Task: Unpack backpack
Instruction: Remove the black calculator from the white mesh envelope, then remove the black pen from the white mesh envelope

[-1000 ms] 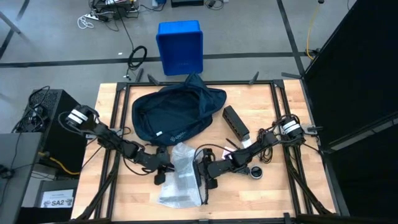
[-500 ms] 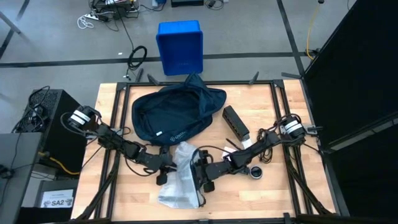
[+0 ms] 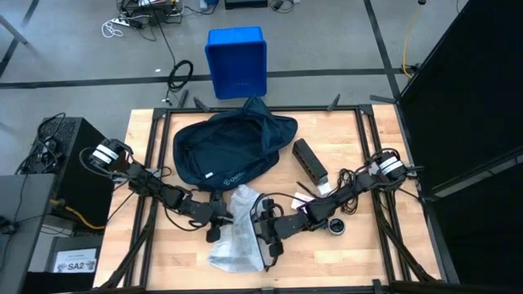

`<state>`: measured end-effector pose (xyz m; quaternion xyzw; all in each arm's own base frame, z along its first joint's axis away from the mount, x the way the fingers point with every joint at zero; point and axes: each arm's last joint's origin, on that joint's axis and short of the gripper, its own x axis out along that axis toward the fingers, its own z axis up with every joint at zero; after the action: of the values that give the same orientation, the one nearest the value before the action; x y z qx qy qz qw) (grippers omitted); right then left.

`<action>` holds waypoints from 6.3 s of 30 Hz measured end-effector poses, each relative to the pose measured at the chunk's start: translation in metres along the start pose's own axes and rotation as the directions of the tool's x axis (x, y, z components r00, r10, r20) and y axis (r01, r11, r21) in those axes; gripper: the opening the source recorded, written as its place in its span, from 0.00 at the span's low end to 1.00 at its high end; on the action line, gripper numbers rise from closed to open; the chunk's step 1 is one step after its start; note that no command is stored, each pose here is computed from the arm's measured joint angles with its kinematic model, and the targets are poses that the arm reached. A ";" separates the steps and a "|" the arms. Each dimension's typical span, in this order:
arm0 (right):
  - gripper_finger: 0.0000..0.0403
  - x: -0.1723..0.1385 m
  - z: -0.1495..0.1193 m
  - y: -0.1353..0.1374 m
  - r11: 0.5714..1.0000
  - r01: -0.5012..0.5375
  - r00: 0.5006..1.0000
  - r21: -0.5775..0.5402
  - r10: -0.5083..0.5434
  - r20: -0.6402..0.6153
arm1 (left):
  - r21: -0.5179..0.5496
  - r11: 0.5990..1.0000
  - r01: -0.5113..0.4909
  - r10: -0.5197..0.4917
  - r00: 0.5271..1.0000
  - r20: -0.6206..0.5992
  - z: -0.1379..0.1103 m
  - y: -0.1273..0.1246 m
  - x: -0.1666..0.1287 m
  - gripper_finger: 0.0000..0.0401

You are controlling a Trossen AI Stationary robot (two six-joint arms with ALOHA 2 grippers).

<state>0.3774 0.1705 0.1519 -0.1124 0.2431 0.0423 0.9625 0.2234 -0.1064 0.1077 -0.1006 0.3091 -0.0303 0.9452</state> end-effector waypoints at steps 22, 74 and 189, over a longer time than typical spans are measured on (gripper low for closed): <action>0.59 -0.012 0.004 0.019 0.940 0.262 0.965 -0.218 -0.257 0.051 | 0.001 1.000 0.003 -0.003 1.000 -0.001 0.000 0.000 0.000 0.15; 0.49 0.002 -0.004 -0.001 0.972 0.078 0.996 -0.220 -0.084 -0.020 | -0.001 1.000 0.007 -0.007 1.000 0.008 0.001 -0.001 0.000 0.15; 0.37 -0.017 -0.016 -0.030 0.983 -0.013 1.000 0.184 0.009 0.022 | 0.166 0.975 0.146 -0.186 0.948 0.259 0.049 -0.030 -0.009 0.16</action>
<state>0.3592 0.1370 0.1518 -0.0212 0.2366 0.0261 0.9710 0.2454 -0.1267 0.1579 -0.0610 0.1631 -0.1180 0.9776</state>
